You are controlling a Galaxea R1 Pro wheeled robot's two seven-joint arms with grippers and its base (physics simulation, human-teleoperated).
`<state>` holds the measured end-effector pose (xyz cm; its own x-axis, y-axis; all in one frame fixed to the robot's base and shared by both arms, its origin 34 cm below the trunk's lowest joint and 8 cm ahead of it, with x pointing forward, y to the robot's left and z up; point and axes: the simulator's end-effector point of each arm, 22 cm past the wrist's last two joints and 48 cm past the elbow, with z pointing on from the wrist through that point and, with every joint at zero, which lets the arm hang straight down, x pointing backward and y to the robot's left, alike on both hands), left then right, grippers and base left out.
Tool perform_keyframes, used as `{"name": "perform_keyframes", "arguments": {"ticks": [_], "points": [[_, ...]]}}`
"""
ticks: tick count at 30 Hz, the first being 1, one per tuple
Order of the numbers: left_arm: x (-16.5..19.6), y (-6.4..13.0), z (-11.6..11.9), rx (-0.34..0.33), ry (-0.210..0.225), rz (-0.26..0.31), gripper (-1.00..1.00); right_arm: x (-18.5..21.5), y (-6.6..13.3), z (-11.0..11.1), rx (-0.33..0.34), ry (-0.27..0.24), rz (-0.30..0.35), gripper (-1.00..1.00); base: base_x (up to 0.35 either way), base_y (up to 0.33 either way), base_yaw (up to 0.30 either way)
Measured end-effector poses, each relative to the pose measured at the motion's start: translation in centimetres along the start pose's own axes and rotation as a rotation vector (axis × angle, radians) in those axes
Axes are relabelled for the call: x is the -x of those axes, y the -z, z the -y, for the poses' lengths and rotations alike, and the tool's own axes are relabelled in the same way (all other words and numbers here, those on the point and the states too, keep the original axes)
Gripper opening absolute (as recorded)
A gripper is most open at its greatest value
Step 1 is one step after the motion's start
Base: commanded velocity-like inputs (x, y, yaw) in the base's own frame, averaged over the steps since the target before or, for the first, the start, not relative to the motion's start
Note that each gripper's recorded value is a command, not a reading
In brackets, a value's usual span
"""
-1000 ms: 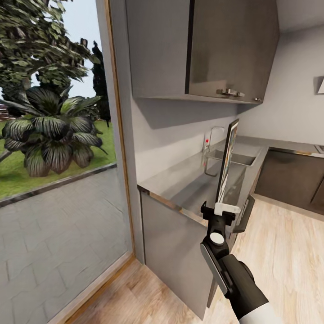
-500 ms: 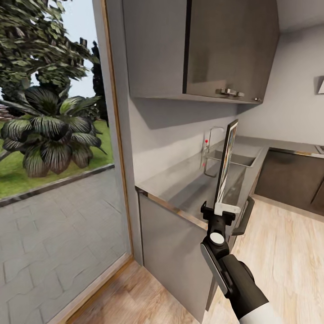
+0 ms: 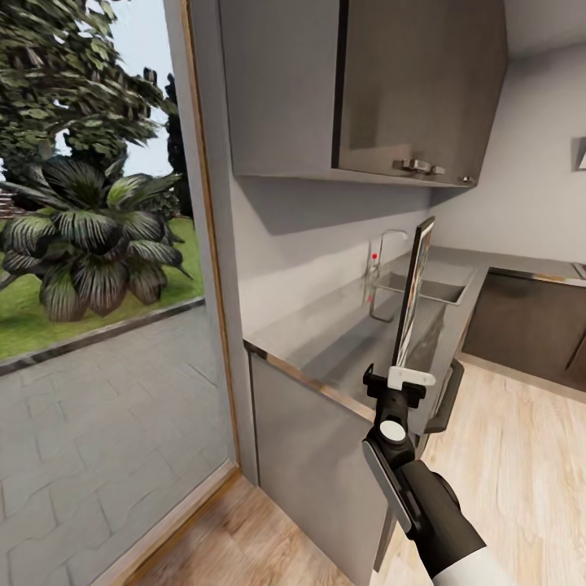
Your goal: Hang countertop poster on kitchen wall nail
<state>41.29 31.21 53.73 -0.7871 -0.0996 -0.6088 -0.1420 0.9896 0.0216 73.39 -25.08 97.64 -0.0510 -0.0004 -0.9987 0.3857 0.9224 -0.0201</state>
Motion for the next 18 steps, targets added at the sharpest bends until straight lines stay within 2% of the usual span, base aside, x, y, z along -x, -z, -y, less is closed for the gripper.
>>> {"name": "perform_keyframes", "arguments": {"ticks": [8, 18], "points": [[-0.05, 0.01, -0.01, 0.000, 0.000, -0.002, 1.00, 0.01, 0.01, 0.00, 0.000, 0.000, 0.000, 1.00, 0.076, -0.035, 0.000], [-0.05, -0.01, -0.03, 0.001, 0.000, -0.001, 1.00, 0.00, 0.00, 0.00, 0.000, -0.001, 0.000, 1.00, 0.015, -0.010, 0.000]]}}
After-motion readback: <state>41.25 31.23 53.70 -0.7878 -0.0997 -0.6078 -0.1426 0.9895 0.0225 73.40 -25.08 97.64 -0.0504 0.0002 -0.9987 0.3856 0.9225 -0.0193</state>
